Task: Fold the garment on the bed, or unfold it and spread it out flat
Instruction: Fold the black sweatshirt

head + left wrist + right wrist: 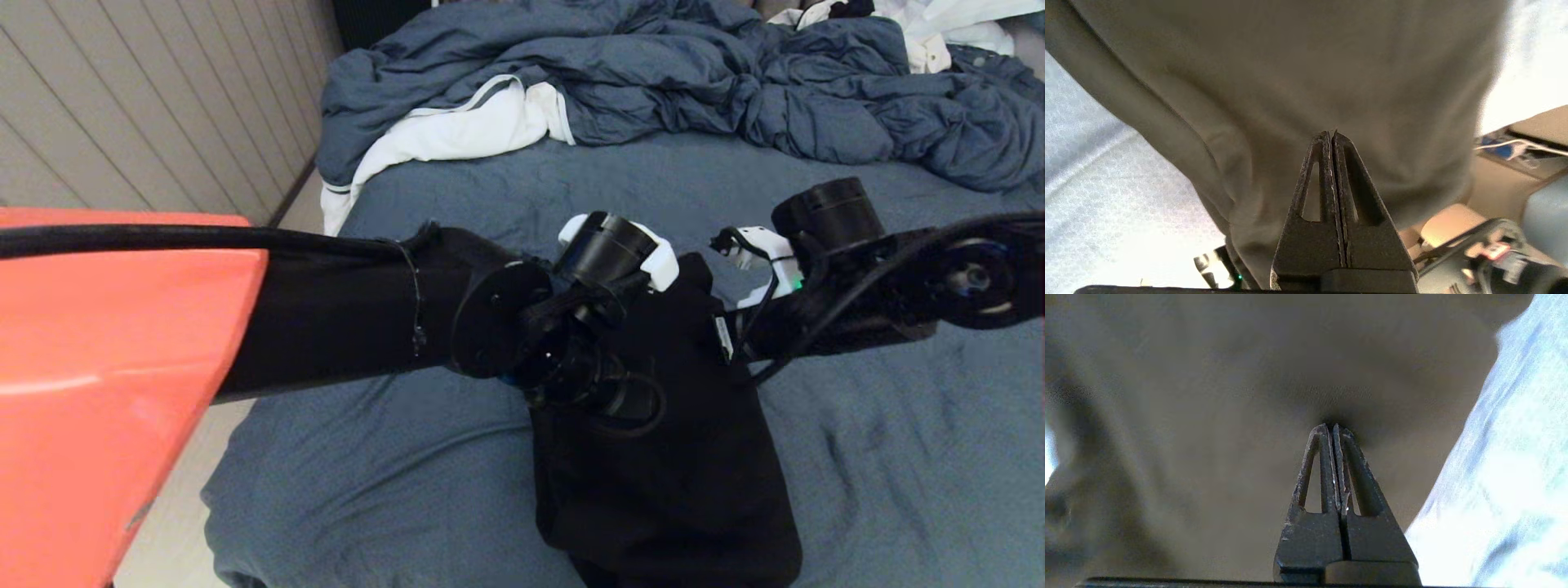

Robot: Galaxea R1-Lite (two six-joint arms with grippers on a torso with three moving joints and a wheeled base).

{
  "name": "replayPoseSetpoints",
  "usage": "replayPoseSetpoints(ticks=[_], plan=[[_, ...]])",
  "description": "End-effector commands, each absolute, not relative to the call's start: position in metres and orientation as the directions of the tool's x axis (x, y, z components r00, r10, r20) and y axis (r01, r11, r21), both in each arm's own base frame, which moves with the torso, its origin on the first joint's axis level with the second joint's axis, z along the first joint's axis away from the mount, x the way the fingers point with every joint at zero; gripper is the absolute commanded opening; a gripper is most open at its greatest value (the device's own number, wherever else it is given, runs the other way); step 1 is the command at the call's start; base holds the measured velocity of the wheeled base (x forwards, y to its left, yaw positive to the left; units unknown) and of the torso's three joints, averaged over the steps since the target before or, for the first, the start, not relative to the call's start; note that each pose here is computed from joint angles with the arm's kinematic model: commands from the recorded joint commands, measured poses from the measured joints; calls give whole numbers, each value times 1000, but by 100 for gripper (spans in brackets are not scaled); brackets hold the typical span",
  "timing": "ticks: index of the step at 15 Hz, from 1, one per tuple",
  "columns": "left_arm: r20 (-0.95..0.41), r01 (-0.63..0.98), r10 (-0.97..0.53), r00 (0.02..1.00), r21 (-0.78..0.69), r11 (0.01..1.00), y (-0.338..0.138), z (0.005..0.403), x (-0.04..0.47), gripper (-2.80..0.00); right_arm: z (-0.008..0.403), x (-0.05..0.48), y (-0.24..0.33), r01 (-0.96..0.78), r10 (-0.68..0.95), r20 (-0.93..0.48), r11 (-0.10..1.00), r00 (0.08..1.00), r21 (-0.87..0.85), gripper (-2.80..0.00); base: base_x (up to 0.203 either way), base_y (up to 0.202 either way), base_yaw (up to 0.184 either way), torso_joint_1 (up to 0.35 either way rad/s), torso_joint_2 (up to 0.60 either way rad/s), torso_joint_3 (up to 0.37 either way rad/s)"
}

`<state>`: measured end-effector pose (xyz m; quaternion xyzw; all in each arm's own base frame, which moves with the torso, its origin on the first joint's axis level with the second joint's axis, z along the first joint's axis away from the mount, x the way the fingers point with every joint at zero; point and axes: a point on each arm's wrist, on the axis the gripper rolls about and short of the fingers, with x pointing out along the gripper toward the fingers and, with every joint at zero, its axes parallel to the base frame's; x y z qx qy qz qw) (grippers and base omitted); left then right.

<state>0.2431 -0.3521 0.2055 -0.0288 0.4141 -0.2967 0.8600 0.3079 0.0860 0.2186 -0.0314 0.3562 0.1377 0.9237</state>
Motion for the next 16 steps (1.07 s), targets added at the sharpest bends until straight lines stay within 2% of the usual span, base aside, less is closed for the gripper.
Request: replayPoseSetpoints(ticks=[1, 5, 10, 16], plan=[[-726, 481, -510, 462, -278, 831, -357, 190, 243, -280, 202, 332, 84, -252, 209, -696, 967, 687, 41, -280, 0, 0, 0, 0, 0, 0], [-770, 463, -466, 437, -252, 850, -350, 167, 245, -280, 182, 355, 85, -234, 191, -726, 971, 660, 42, -280, 0, 0, 0, 0, 0, 0], [-788, 457, -441, 429, -232, 859, -329, 137, 236, -280, 184, 360, 84, -233, 190, -719, 972, 669, 40, -280, 0, 0, 0, 0, 0, 0], [-771, 452, -448, 453, -235, 861, -295, 136, 220, -280, 177, 360, 79, -220, 179, -735, 975, 654, 42, -280, 0, 0, 0, 0, 0, 0]])
